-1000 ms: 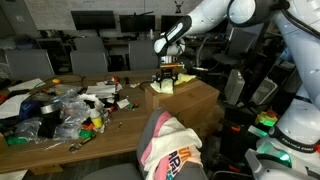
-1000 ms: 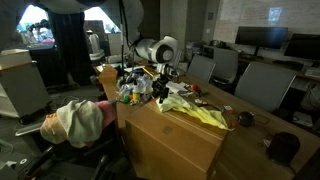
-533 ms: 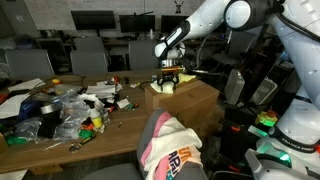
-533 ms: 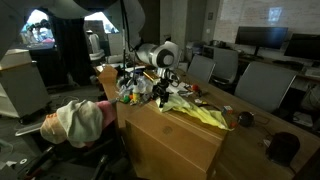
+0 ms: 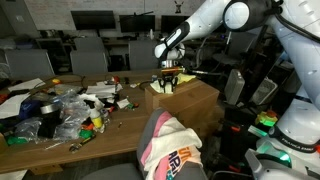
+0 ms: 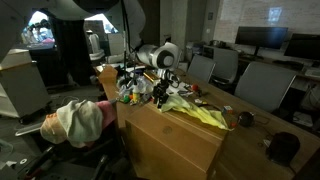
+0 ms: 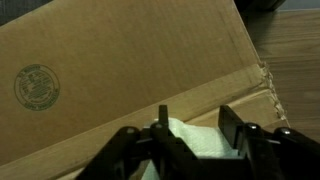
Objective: Remove all the clothes from the top of the box and hang them on the chair
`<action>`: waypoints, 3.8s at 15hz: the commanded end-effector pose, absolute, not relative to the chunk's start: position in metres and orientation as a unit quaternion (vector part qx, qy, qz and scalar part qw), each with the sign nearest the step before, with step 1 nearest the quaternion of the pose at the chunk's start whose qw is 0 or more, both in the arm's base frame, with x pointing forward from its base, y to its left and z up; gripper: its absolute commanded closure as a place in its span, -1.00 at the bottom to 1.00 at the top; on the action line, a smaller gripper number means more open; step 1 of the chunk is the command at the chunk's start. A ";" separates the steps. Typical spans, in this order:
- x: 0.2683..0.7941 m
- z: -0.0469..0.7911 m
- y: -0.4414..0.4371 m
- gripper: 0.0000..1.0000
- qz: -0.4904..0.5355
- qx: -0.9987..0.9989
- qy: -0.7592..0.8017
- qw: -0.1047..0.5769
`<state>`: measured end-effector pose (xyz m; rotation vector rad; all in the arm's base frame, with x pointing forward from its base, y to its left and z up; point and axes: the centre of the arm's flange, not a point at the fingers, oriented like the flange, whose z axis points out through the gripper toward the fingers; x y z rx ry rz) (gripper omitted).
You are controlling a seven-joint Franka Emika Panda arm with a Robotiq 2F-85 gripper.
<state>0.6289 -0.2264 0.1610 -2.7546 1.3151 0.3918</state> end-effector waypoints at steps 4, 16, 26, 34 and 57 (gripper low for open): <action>0.630 0.173 -0.227 0.90 0.120 -0.892 0.434 0.031; 0.599 0.266 -0.218 1.00 0.033 -0.900 0.431 0.055; 0.515 0.434 -0.186 1.00 -0.132 -0.891 0.427 0.082; 0.423 0.525 -0.120 1.00 -0.205 -0.904 0.369 0.069; 0.348 0.507 0.088 1.00 -0.016 -0.997 -0.076 0.009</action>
